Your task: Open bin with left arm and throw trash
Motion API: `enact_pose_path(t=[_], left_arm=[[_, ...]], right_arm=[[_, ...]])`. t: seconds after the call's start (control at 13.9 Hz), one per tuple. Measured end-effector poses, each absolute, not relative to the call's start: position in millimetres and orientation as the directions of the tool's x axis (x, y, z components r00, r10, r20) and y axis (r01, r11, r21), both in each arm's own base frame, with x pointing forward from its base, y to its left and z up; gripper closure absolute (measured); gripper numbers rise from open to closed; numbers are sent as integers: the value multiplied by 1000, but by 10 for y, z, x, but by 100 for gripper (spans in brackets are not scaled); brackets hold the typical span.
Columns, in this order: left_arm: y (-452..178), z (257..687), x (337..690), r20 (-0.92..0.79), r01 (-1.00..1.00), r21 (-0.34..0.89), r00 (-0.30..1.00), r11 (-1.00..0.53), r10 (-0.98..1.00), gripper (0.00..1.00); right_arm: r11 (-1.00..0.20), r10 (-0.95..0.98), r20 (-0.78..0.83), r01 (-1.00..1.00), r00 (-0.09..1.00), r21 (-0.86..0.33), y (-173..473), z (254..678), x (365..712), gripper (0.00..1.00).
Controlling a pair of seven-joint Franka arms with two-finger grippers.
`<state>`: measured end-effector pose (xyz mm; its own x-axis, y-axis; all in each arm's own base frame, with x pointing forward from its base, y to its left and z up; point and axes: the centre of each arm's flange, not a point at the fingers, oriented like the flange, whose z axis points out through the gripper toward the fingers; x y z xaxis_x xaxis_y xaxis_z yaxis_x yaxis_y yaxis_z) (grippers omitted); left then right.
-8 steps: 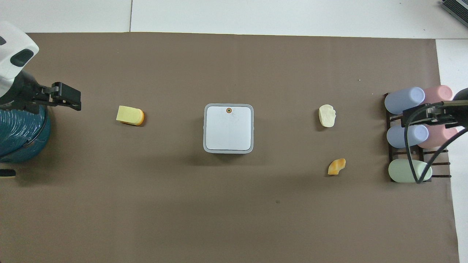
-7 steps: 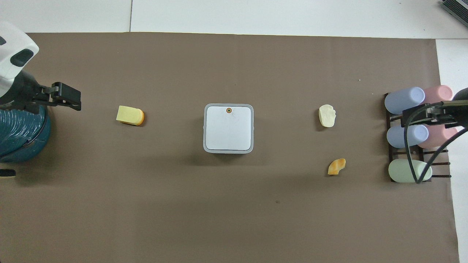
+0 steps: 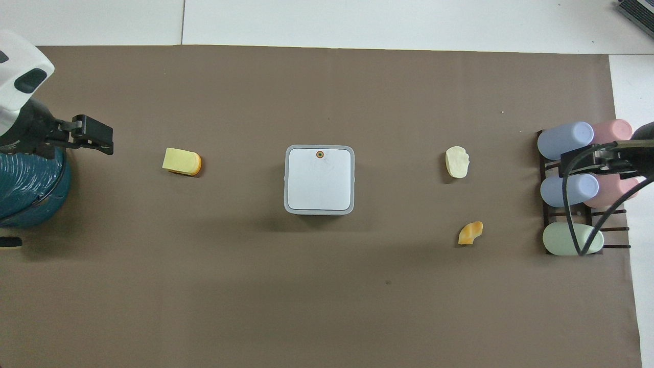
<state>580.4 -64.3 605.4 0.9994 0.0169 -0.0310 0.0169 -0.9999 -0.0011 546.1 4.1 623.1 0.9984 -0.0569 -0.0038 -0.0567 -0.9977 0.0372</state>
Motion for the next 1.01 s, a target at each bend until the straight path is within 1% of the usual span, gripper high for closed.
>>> enact_pose_path(t=[0.36,0.43,0.58,0.65,0.79,0.87,1.01], left_arm=[[-674,6021,5821,-15,11,1,1000,-1000,11,0],[-727,6017,5826,-4,2,3,1000,-1000,2,1],[-956,5996,5790,4,-20,5,1000,-1000,-20,26],[-1116,5986,5763,11,-14,7,1000,-1000,-14,39],[-1497,5957,5697,39,-11,20,999,-1000,-10,62],[-1699,5927,5648,53,-19,33,998,-999,-18,72],[-2091,5840,5524,83,-27,79,996,-997,-20,96]], right_arm=[[-998,-56,-7,-56,998,37,43,6162,5465,0],[-998,-56,-8,-56,998,37,43,6159,5463,0],[-998,-56,-8,-56,998,37,43,6158,5461,0],[-998,-56,-8,-56,998,37,43,6158,5460,0],[-998,-56,-8,-56,998,37,43,6158,5459,0],[-998,-56,-7,-56,998,37,43,6158,5459,0],[-998,-56,1,-56,998,37,43,6147,5469,0]])
